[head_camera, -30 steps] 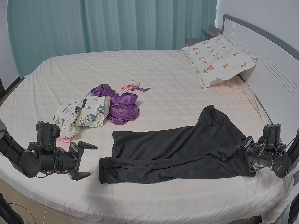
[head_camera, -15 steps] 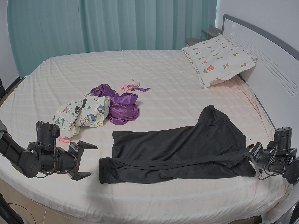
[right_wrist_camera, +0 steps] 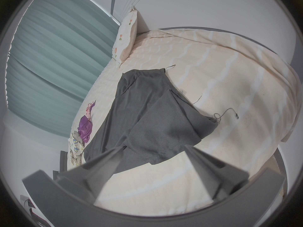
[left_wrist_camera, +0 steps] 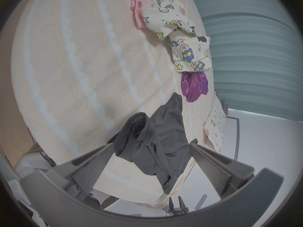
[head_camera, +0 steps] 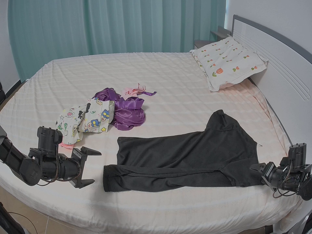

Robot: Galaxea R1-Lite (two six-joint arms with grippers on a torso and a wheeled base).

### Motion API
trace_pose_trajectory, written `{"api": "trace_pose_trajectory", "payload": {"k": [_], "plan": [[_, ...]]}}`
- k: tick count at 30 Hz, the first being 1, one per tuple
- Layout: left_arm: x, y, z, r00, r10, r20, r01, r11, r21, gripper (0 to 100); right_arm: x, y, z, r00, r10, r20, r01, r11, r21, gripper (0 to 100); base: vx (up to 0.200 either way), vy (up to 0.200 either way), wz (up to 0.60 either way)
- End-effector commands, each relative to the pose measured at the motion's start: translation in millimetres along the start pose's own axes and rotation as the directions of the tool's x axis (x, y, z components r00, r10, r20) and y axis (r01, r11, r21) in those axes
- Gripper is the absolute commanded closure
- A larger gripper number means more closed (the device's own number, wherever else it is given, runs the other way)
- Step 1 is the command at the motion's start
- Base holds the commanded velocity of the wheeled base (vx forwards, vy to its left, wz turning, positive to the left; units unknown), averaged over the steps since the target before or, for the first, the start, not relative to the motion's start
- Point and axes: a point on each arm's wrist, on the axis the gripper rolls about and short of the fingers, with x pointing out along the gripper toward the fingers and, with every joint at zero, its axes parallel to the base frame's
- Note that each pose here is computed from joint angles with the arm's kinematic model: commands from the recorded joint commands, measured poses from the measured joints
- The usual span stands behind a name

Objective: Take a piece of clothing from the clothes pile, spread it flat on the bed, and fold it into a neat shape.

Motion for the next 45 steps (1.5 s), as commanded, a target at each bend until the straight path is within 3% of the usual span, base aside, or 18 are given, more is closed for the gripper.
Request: {"api": "trace_pose_trajectory", "payload": {"k": [1, 4, 12, 15, 19, 26, 32, 37, 45], "plan": [[-1, -1, 0, 1.0, -0.004, 0.003, 0.004, 1.0, 0.002, 0, -2, 0, 8, 0.999, 0.008, 0.04, -0.008, 1.0, 0.0, 0, 0.0, 0.0, 0.0], [-5, -6, -1, 0.999, -0.024, 0.027, 0.023, 1.0, 0.017, 0, 5, 3, 22, 0.997, 0.013, 0.072, -0.011, 0.999, -0.033, 0, 0.0, 0.0, 0.0], [13, -31, -4, 0.992, -0.04, 0.119, 0.03, 0.996, 0.081, 0, 35, 5, 43, 0.998, 0.031, 0.046, -0.028, 0.997, -0.068, 0, 0.0, 0.0, 0.0], [26, -35, -12, 0.995, -0.035, 0.098, 0.014, 0.977, 0.211, 0, 51, 4, 52, 0.999, 0.041, 0.016, -0.037, 0.982, -0.183, 0, 0.0, 0.0, 0.0], [42, -41, -10, 0.996, -0.031, 0.089, 0.003, 0.957, 0.29, 0, 61, 7, 65, 0.996, 0.086, 0.012, -0.081, 0.974, -0.211, 0, 0.0, 0.0, 0.0], [72, -29, -13, 0.997, 0.05, 0.067, -0.067, 0.954, 0.291, 0, 71, -7, 63, 0.997, 0.068, -0.032, -0.073, 0.979, -0.189, 0, 0.0, 0.0, 0.0], [75, -28, -29, 0.997, 0.063, 0.033, -0.07, 0.952, 0.299, 0, 71, -9, 62, 0.997, 0.065, -0.038, -0.07, 0.982, -0.176, 0, 0.0, 0.0, 0.0], [88, -29, -33, 0.995, 0.069, 0.079, -0.089, 0.953, 0.289, 0, 71, -9, 59, 0.997, 0.064, -0.048, -0.071, 0.981, -0.178, 0, 0.0, 0.0, 0.0], [94, -26, -38, 0.993, 0.091, 0.08, -0.111, 0.949, 0.295, 0, 73, -10, 58, 0.997, 0.053, -0.05, -0.061, 0.982, -0.178, 0, 0.0, 0.0, 0.0]]}}
